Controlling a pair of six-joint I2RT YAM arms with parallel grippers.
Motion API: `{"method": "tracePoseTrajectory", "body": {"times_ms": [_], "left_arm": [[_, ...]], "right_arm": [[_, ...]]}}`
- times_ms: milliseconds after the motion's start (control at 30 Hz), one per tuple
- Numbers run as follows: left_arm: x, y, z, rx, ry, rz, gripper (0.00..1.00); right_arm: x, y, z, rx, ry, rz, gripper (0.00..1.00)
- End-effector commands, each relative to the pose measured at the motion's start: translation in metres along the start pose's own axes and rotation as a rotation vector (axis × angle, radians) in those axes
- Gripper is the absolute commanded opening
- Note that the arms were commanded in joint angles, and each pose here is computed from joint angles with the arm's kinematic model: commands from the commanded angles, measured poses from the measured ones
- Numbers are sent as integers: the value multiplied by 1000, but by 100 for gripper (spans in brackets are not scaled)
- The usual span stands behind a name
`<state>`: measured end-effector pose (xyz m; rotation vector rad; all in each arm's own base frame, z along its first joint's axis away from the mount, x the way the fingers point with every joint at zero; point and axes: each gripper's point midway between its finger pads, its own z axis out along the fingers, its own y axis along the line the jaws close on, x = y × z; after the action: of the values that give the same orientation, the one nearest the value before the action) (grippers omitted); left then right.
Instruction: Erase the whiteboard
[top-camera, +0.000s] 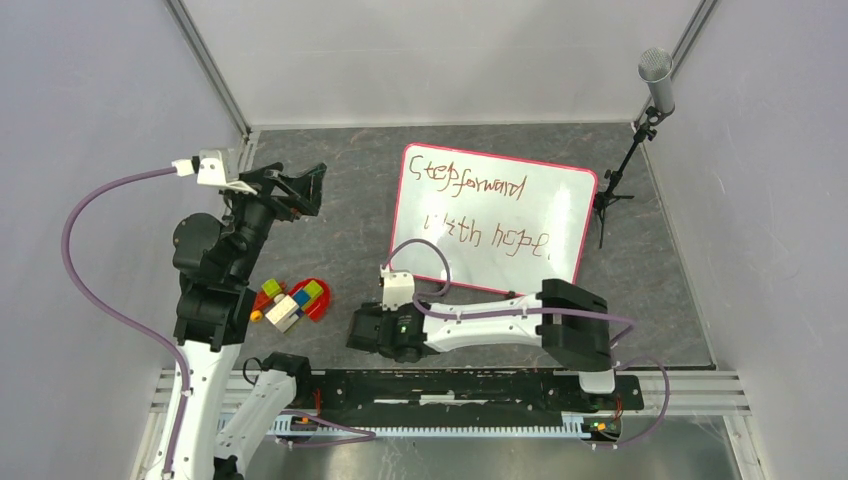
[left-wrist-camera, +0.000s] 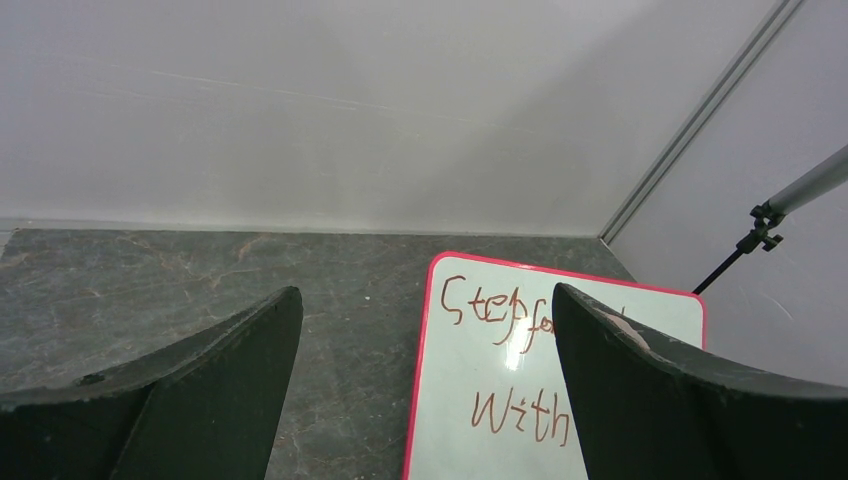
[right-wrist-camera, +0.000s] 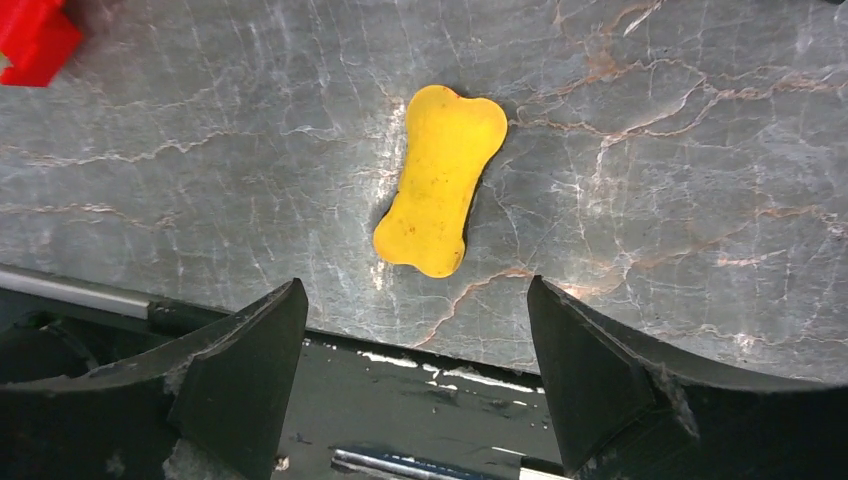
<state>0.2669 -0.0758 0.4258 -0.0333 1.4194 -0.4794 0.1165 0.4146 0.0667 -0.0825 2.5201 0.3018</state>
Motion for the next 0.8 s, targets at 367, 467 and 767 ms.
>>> {"method": "tracePoseTrajectory", "body": {"times_ms": [367,467,767], "left_arm": [[-5,-9,-2,28,-28,-16,100],[-5,-9,-2,28,-27,-15,100],[-4,-8,-2,22,-25,-8,100]], "right_arm": [[2,0,41,157,-65,-39,78],[-3,-7,46,187,-83,-37,72],[-8,-10,53,206,-105,-83,61]]}}
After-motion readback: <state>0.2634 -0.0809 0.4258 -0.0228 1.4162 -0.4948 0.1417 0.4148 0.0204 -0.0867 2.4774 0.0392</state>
